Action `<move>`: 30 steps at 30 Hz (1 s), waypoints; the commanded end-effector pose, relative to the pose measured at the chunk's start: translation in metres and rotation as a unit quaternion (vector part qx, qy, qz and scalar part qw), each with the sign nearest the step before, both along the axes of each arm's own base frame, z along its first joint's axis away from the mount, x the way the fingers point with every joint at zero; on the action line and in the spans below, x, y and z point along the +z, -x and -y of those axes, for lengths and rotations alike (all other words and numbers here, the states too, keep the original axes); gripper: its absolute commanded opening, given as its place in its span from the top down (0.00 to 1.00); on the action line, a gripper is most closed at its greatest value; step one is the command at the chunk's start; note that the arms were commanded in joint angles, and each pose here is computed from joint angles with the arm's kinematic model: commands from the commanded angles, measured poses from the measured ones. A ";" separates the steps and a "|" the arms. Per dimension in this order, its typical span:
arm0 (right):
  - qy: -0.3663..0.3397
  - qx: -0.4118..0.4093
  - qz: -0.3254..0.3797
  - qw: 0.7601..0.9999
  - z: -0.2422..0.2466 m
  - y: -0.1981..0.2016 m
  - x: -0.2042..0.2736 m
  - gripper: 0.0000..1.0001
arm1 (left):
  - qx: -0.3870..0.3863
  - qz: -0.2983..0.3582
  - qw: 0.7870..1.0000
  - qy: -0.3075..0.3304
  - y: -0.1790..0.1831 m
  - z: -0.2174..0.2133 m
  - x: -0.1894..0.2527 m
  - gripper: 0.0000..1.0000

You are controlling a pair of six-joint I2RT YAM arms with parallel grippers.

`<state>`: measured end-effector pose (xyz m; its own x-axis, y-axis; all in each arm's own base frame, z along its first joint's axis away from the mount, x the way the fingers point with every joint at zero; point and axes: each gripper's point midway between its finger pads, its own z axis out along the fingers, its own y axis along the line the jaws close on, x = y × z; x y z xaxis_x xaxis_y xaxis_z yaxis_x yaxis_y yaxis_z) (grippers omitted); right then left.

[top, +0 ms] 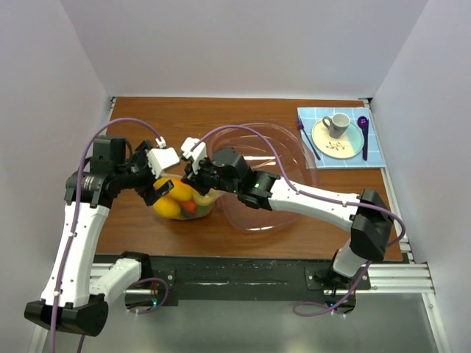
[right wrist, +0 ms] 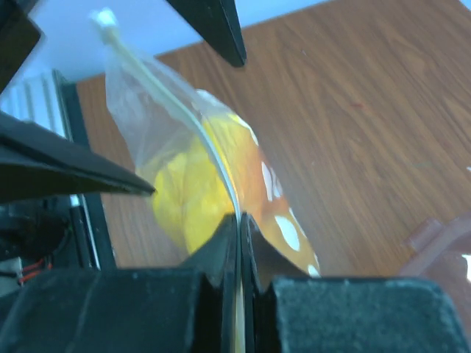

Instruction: Open the zip-top bag and remove the fake food

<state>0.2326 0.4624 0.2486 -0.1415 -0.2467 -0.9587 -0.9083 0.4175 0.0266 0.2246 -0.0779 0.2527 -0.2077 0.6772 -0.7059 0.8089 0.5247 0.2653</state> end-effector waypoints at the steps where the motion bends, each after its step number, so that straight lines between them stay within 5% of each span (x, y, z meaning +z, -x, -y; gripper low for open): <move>1: -0.010 -0.040 0.013 0.999 0.014 -0.006 0.008 1.00 | 0.009 0.091 0.992 0.087 -0.018 0.020 0.074 0.00; 9: -0.018 -0.078 0.018 0.997 0.036 -0.023 0.015 1.00 | 0.085 0.171 0.969 0.154 -0.037 0.009 0.124 0.00; 13: -0.021 -0.091 0.013 0.996 0.039 -0.033 0.013 1.00 | 0.235 0.224 0.924 0.200 -0.081 -0.046 0.133 0.00; 18: -0.034 -0.100 0.010 0.994 0.036 -0.044 0.025 1.00 | 0.327 0.116 0.897 0.275 -0.117 -0.130 0.111 0.00; 20: -0.038 -0.106 0.002 0.994 0.038 -0.052 0.027 1.00 | 0.236 0.078 0.916 0.315 -0.107 -0.118 0.116 0.00; 24: -0.051 -0.109 -0.014 0.993 0.036 -0.067 0.037 1.00 | 0.062 0.040 0.965 0.251 -0.059 -0.089 0.072 0.00; 30: -0.050 -0.101 -0.037 0.993 0.017 -0.073 0.033 1.00 | 0.025 0.057 0.976 0.209 -0.030 -0.073 0.018 0.00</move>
